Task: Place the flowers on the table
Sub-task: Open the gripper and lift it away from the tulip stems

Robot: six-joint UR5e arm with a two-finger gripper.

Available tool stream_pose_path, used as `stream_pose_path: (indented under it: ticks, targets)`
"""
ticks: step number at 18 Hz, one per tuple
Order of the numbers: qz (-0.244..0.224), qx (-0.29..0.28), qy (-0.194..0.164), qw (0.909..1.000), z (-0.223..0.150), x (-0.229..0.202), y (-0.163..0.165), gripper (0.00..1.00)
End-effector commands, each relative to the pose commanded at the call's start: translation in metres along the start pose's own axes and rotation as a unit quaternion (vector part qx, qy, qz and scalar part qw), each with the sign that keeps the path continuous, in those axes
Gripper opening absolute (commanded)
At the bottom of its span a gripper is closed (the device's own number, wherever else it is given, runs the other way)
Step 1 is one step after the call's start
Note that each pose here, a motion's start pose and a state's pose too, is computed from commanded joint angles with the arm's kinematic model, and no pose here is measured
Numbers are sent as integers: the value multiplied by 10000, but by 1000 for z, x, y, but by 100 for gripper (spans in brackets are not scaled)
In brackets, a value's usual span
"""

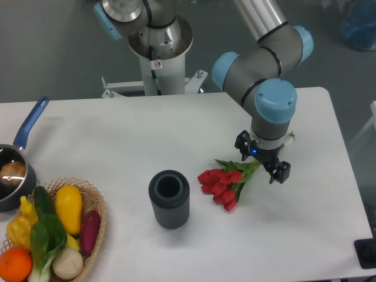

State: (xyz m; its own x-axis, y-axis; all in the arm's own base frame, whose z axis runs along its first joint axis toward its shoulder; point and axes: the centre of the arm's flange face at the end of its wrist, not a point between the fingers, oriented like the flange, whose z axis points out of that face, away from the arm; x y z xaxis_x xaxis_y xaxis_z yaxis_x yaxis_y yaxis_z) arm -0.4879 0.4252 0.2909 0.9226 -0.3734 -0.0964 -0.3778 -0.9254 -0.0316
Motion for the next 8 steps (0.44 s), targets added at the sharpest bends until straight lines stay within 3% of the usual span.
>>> stream_pose_path:
  ticks: [8]
  targets:
    - [-37,246,10,9997,-2,-1,6,100]
